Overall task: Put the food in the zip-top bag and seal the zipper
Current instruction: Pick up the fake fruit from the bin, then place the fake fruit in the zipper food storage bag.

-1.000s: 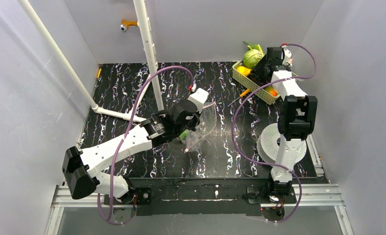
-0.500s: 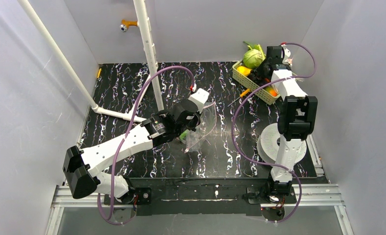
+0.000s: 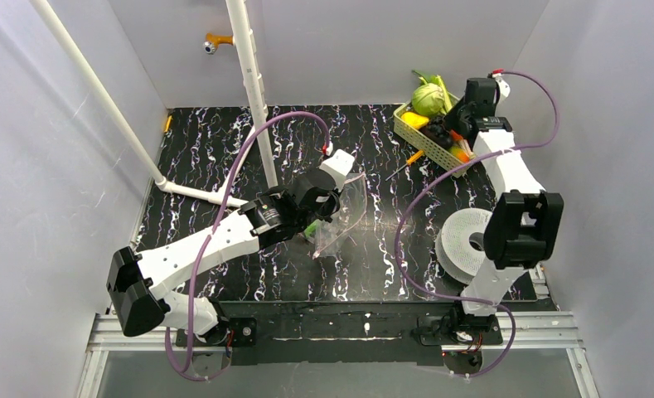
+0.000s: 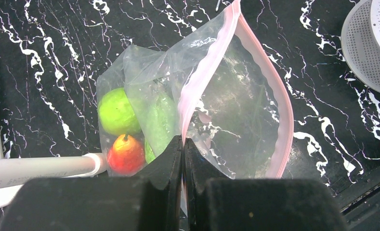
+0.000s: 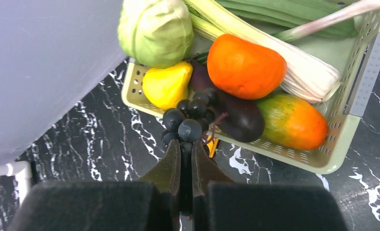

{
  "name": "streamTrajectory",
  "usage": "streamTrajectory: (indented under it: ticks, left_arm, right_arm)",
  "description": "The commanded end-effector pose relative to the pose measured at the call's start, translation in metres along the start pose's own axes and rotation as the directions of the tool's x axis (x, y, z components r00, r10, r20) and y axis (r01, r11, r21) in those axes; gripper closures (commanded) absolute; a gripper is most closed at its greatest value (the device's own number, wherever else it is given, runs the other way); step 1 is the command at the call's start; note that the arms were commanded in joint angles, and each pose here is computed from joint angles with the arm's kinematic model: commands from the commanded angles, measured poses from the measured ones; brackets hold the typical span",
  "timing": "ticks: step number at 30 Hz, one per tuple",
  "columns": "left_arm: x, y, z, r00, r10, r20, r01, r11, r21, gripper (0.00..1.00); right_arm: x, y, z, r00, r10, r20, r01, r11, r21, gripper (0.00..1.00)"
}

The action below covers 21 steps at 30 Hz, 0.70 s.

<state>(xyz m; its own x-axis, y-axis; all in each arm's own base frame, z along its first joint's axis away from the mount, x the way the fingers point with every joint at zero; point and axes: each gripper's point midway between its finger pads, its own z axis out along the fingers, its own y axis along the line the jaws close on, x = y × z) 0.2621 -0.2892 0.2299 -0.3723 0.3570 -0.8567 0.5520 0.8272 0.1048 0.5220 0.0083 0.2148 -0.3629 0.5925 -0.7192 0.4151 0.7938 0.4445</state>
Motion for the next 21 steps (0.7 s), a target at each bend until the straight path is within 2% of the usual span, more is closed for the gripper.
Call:
streamTrajectory:
  ticks: [1,9,21]
  left_arm:
    - [-0.014,0.000,-0.005,1.000,-0.003,0.024,0.003,1.000,-0.006,1.00]
    - [-0.014,-0.001,-0.005,1.000,-0.007,0.019,0.007,1.000,0.002,1.00]
    - [-0.013,-0.001,-0.005,1.000,-0.012,0.012,0.012,1.000,0.001,1.00]
  right_arm:
    - [-0.009,0.014,-0.034,0.998,0.055,0.043,-0.051,0.994,-0.096,0.99]
    - [0.040,0.017,-0.098,0.998,0.040,-0.041,-0.049,0.971,-0.234,0.99]
    - [0.126,0.035,-0.203,0.961,-0.179,-0.209,0.042,0.846,-0.532,0.99]
